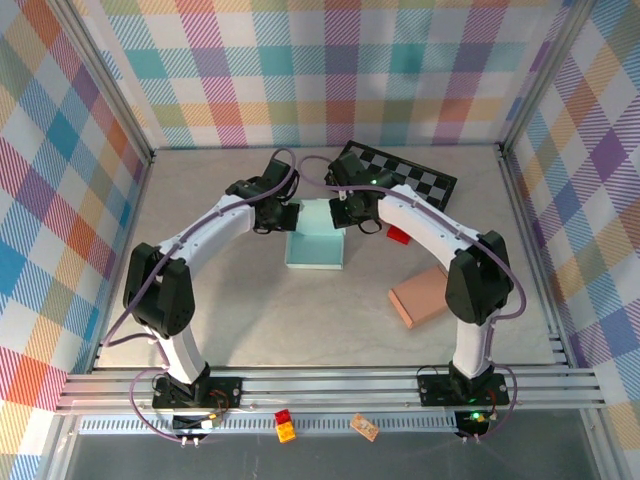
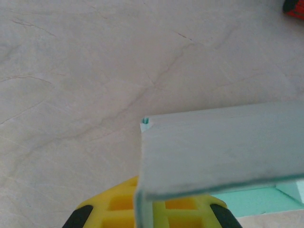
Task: Fold the paper box
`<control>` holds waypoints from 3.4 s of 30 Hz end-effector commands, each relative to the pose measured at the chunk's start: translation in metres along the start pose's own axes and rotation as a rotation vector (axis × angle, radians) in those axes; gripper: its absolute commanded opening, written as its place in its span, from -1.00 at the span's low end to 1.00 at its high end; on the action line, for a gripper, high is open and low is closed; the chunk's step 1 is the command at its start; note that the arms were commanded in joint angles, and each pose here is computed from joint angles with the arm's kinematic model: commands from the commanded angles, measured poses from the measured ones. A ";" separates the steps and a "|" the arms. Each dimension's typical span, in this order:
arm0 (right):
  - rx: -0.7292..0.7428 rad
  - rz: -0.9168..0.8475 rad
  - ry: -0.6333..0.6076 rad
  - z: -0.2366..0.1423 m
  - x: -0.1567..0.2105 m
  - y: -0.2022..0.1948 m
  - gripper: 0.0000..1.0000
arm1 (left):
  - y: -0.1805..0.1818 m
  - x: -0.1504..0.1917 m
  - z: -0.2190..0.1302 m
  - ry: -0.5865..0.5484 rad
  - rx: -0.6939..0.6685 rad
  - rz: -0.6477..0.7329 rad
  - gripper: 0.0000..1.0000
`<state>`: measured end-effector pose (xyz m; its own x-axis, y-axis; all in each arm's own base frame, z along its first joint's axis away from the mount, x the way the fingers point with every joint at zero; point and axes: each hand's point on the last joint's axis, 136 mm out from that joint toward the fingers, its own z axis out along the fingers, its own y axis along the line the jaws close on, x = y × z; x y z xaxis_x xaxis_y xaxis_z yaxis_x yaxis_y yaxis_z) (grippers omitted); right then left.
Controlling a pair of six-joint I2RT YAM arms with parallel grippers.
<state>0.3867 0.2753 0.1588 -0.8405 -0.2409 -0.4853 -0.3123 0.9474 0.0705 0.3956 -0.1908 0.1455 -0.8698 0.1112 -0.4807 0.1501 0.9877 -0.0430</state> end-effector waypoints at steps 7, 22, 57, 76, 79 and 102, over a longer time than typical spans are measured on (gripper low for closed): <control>-0.072 0.106 -0.209 0.001 -0.039 0.020 -1.00 | -0.006 -0.023 0.006 -0.139 0.074 -0.094 -1.00; -0.047 0.239 -0.240 0.017 -0.038 0.023 -1.00 | -0.013 -0.022 0.018 -0.198 0.188 -0.129 -1.00; -0.119 0.431 -0.048 -0.015 0.040 0.026 0.30 | -0.006 0.027 0.029 -0.292 0.194 -0.117 -1.00; -0.376 0.852 0.079 -0.121 -0.011 -0.026 0.52 | -0.010 0.027 0.025 -0.293 0.192 -0.093 -1.00; -0.448 0.971 0.194 -0.096 -0.027 -0.045 0.42 | -0.010 0.028 0.026 -0.288 0.185 -0.087 -1.00; -0.460 0.871 0.586 0.015 0.010 -0.010 0.27 | -0.018 0.043 0.024 -0.257 0.176 -0.057 -1.00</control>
<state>0.3983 0.2602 0.1474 -0.8872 0.3316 0.3210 0.4600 0.6915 0.5570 0.3813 -0.2067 0.1104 -0.7130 -0.0278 -0.7006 0.1960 0.9515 -0.2372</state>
